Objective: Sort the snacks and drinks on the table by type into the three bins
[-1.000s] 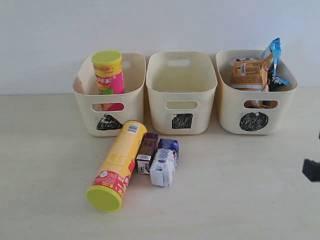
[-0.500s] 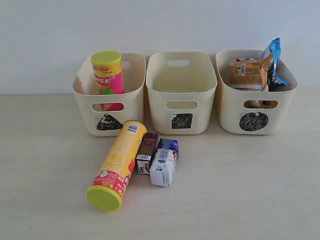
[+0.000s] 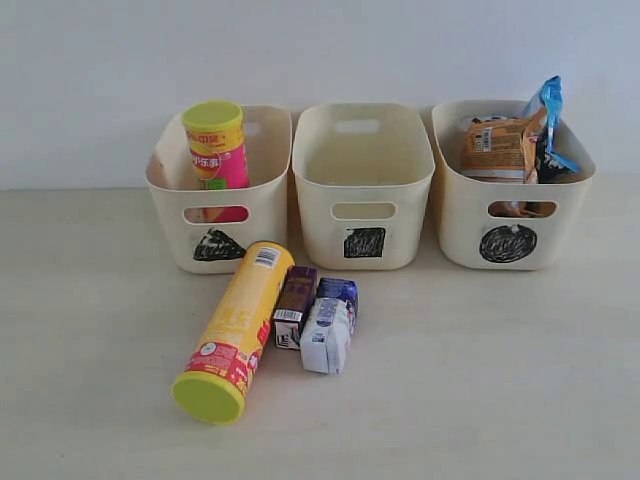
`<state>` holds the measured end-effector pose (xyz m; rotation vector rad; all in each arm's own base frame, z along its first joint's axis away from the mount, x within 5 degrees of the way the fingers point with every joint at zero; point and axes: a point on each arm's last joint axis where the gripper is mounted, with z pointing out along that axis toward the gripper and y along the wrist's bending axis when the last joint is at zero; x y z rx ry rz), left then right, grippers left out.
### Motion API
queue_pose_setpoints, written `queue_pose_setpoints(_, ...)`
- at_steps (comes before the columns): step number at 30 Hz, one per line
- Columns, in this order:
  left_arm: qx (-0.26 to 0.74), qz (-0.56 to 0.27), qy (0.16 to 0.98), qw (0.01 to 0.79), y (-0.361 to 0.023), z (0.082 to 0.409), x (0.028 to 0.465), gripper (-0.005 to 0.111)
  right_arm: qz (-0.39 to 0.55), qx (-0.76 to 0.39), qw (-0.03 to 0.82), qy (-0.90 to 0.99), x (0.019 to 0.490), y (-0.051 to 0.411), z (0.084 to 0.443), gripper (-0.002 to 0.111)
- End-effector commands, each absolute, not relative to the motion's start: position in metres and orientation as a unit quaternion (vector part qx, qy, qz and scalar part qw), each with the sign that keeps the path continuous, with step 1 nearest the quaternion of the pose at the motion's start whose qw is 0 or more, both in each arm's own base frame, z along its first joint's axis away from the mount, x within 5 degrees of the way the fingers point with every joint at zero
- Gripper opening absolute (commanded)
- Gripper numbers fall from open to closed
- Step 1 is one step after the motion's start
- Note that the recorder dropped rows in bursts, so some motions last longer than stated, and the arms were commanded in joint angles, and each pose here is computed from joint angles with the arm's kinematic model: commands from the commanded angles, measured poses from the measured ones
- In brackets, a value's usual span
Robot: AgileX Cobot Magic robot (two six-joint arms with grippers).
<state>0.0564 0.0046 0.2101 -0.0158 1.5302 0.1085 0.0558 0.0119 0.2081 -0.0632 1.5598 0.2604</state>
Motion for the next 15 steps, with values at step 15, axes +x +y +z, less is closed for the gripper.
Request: queue_pose_setpoints(15,-0.179,-0.325,0.393,0.841,0.002,0.268,0.035,0.004,0.128,-0.016,0.692,0.710,0.055,0.012,0.204,0.000)
